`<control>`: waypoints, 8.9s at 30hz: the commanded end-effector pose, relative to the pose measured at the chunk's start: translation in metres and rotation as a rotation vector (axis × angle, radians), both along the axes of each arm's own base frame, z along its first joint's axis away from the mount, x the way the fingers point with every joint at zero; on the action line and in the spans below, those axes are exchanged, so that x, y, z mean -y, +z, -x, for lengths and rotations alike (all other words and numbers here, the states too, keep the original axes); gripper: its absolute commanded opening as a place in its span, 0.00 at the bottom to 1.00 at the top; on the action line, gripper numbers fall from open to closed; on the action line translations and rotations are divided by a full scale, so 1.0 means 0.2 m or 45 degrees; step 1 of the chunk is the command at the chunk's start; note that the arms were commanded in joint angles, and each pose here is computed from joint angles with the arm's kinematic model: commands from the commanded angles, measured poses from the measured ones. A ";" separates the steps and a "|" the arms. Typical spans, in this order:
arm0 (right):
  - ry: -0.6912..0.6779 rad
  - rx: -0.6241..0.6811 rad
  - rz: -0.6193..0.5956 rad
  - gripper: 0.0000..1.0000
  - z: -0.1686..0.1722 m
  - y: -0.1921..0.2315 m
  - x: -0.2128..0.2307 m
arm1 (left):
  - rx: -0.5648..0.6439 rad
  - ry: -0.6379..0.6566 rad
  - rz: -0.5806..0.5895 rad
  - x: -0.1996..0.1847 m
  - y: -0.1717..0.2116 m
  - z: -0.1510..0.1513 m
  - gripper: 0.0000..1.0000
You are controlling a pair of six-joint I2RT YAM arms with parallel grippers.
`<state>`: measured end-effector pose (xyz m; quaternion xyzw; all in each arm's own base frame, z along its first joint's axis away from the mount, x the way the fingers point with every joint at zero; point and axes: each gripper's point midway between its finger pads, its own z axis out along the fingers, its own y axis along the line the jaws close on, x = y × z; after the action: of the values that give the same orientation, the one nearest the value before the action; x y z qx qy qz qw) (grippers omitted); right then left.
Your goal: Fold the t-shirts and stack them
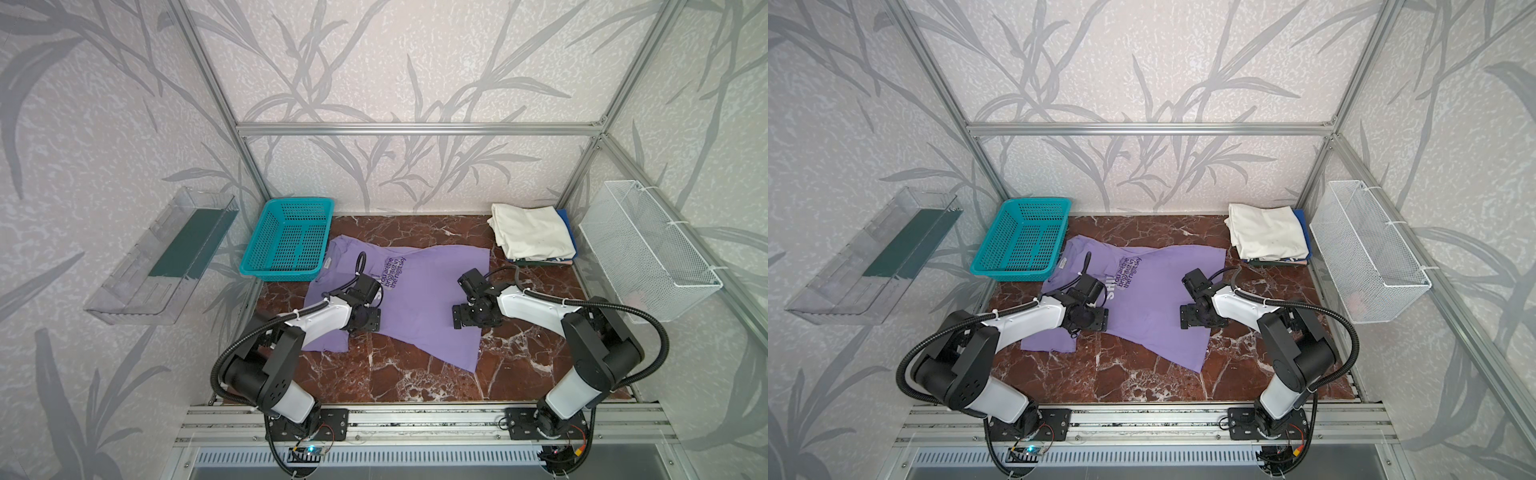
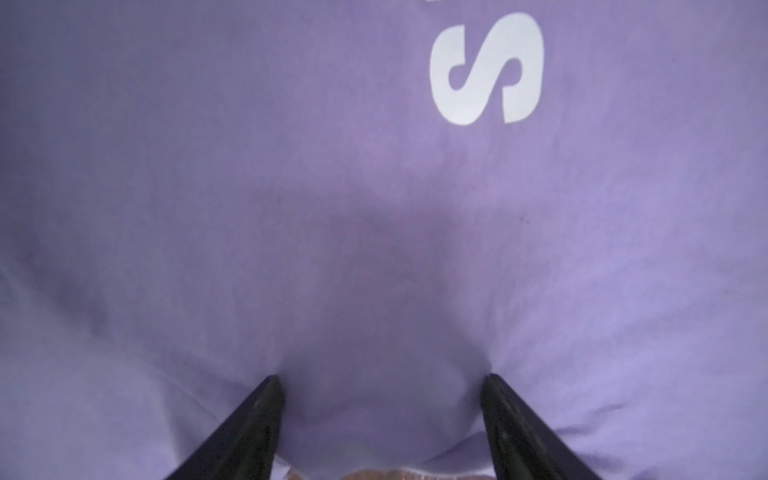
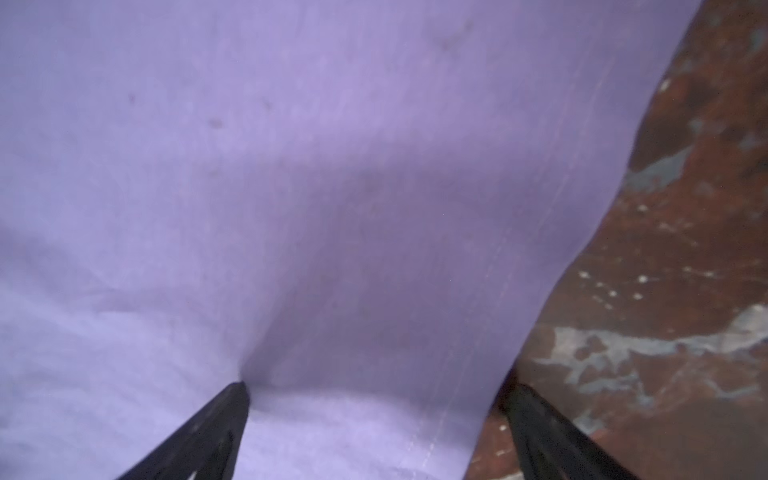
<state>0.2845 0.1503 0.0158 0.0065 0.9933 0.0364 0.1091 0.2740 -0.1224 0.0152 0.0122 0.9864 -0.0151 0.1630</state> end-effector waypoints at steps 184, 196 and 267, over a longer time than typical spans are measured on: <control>-0.215 0.623 -0.169 0.48 -0.61 0.43 0.33 | 0.068 0.008 -0.094 -0.04 0.27 -0.36 0.00; -0.187 0.468 -0.220 0.57 -0.52 0.42 0.24 | 0.154 0.050 -0.132 -0.09 0.36 -0.39 0.62; -0.112 0.027 -0.150 0.47 -0.78 -0.06 0.00 | 0.156 0.478 0.280 -0.35 0.07 -0.52 0.20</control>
<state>0.4485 0.1509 0.0228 0.0501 0.9834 0.0894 0.1497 0.3813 -0.0577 0.0287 -0.1796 0.9539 -0.0962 0.2206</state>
